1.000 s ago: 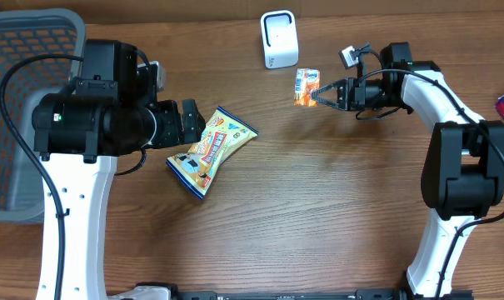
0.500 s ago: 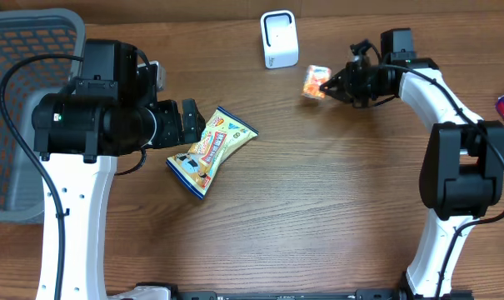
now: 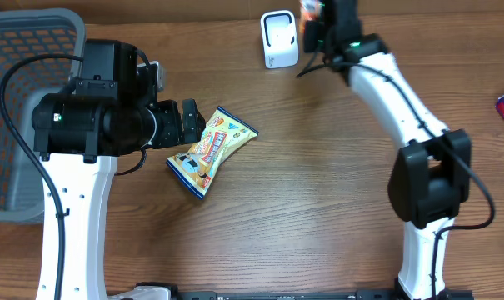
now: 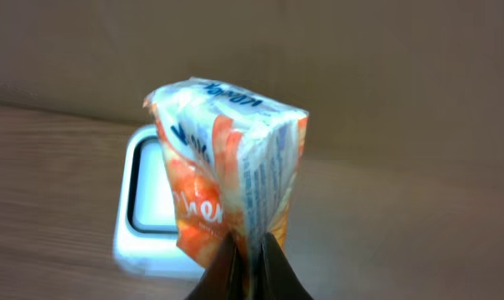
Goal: Scan the item barcode
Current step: 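Hold the Kleenex pack up against the white scanner face, then carry the Kleenex pack to the right edge and release it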
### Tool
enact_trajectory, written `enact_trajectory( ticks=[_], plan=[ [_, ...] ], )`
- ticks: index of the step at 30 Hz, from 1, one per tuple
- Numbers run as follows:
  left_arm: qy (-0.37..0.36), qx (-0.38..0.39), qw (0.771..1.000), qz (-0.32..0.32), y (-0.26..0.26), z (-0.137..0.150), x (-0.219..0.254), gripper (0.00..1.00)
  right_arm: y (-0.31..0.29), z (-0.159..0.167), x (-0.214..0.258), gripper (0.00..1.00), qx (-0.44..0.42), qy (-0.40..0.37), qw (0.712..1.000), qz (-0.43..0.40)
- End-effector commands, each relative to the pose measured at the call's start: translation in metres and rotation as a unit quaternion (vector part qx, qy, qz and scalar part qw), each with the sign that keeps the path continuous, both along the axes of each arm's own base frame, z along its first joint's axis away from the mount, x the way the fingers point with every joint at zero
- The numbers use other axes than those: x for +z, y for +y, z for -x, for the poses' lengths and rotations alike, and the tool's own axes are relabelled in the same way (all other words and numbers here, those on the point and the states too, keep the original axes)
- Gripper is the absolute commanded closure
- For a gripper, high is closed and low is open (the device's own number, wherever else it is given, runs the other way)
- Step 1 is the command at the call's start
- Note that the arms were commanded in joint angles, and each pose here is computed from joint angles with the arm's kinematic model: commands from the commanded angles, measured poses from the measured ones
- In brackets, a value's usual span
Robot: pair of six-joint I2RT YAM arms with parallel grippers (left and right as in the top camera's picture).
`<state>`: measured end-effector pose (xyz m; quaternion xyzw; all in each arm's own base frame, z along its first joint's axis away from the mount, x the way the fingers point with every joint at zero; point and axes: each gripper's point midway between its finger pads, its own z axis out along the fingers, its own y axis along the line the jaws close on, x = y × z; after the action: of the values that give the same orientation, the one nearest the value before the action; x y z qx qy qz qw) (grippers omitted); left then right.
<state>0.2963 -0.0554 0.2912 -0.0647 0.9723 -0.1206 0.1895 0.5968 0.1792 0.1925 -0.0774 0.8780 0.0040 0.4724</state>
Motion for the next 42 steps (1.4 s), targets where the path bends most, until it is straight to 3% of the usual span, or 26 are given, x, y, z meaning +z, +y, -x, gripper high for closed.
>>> enact_trajectory(
  ticks=[1,4,13,20,24,31,35,38,42],
  plan=[
    [-0.004,-0.002,1.0,-0.006,0.001,0.0,0.001,0.0,-0.002,-0.005,0.018,0.96,0.041,-0.051,0.97,0.234],
    [-0.004,-0.002,1.0,-0.006,0.001,0.0,0.001,0.0,0.014,-0.012,0.007,0.96,0.109,-0.063,0.938,0.322],
    [-0.004,-0.002,1.0,-0.006,0.001,0.0,0.001,0.0,0.04,-0.021,0.006,0.96,0.209,-0.107,0.888,0.394],
    [-0.004,-0.002,1.0,-0.006,0.001,0.0,0.001,0.0,0.056,-0.015,-0.022,0.96,0.261,-0.088,0.888,0.368],
    [-0.004,-0.002,1.0,-0.006,0.001,0.0,0.001,0.0,0.056,-0.017,-0.031,0.96,0.237,-0.079,0.912,0.326],
    [-0.003,-0.002,1.0,-0.006,0.001,0.0,0.001,0.0,-0.01,-0.046,0.03,0.96,0.032,-0.121,0.967,0.22],
    [-0.004,-0.002,1.0,-0.006,0.001,0.0,0.001,0.0,-0.082,-0.05,0.067,0.96,-0.082,-0.101,0.988,0.081],
    [-0.004,-0.002,1.0,-0.006,0.001,0.0,0.001,0.0,-0.152,-0.045,0.075,0.96,-0.162,-0.059,0.985,-0.021],
    [-0.004,-0.002,1.0,-0.006,0.001,0.0,0.001,0.0,-0.275,-0.01,0.054,0.96,-0.325,0.011,0.94,-0.105]
  ],
)
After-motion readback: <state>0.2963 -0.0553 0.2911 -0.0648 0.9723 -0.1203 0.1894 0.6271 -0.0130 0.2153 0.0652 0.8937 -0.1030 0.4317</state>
